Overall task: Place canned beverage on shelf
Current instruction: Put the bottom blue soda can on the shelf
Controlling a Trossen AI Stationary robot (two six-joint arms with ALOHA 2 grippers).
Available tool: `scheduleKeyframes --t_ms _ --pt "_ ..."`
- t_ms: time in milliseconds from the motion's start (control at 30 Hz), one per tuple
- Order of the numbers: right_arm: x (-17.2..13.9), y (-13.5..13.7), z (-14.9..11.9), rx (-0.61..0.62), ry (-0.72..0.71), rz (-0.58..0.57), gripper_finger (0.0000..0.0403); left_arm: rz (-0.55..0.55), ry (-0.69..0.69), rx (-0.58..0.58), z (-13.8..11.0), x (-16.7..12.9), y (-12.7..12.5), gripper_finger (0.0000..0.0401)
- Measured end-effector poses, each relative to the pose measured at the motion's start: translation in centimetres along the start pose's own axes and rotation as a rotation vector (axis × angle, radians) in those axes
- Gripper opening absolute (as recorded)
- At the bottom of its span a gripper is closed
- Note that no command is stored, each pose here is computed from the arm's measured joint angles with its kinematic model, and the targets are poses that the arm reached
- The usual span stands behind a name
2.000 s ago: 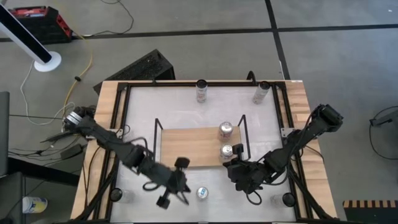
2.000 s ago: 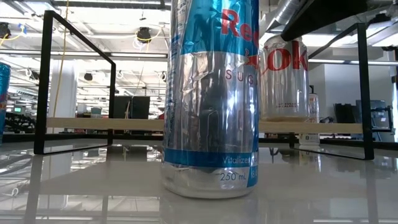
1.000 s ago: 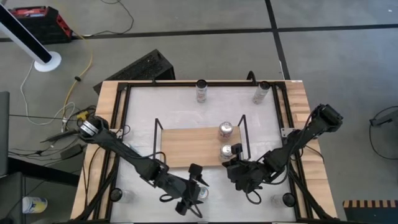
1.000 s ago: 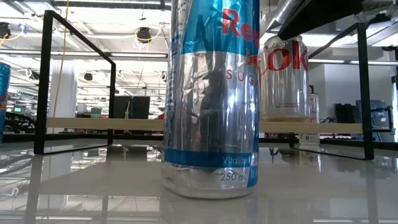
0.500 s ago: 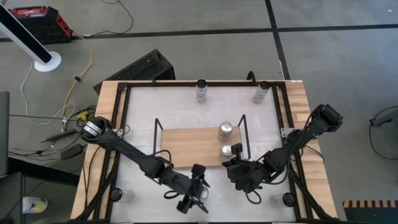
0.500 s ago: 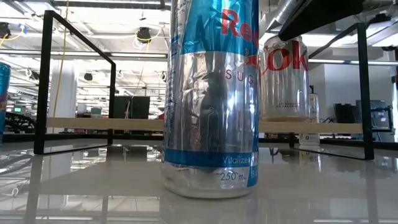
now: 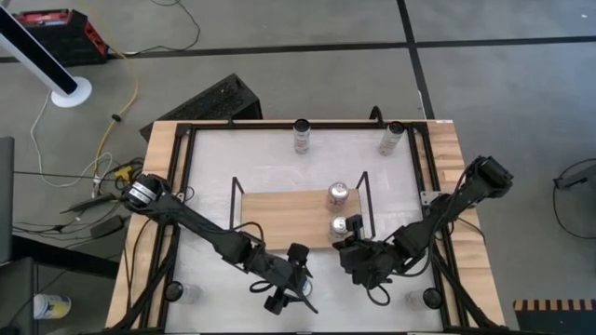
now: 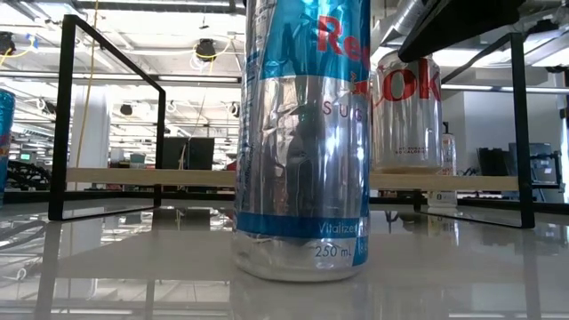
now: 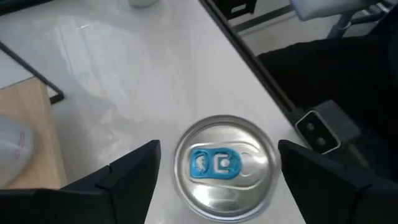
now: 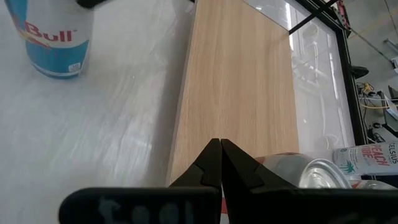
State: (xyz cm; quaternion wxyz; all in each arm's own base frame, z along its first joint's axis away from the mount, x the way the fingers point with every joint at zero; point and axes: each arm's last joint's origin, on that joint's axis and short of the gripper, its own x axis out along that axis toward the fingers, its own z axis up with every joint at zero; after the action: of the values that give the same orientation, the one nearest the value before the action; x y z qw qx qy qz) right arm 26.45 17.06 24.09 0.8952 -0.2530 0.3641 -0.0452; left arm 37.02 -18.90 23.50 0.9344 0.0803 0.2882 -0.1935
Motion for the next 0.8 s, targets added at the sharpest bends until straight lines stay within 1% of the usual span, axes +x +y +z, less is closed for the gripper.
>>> scheduleKeyframes --t_ms 200,267,333,467,500,567,667,800 --pt "0.0 0.0 0.0 -0.001 0.0 0.0 0.0024 -0.006 0.003 0.015 0.0 0.0 0.0 0.0306" --pt "0.0 0.0 0.0 0.0 -0.001 0.0 0.0024 -0.004 0.013 0.015 -0.1 0.0 0.0 0.0299" --pt "0.0 0.0 0.0 0.0 0.0 0.0 0.0024 -0.004 0.021 0.016 -0.2 0.0 0.0 0.0282" --pt "0.0 0.0 0.0 0.0 -0.001 0.0 0.0024 -0.002 0.022 0.017 -0.2 0.0 0.0 0.0229" --pt "0.0 0.0 0.0 0.0 -0.001 0.0 0.0024 -0.003 0.022 0.016 -0.2 0.0 0.1 0.0222" --pt "0.0 0.0 0.0 0.0 -0.001 0.0 0.0024 -0.002 0.021 0.015 -0.1 0.0 0.1 0.0222" --pt "0.0 0.0 0.0 0.0 -0.001 0.0 0.0024 -0.006 0.03 0.023 0.7 -0.4 0.2 0.0222" --pt "0.0 0.0 0.0 0.0 -0.001 0.0 0.0024 0.004 0.061 0.1 3.5 -1.9 0.3 0.0222"
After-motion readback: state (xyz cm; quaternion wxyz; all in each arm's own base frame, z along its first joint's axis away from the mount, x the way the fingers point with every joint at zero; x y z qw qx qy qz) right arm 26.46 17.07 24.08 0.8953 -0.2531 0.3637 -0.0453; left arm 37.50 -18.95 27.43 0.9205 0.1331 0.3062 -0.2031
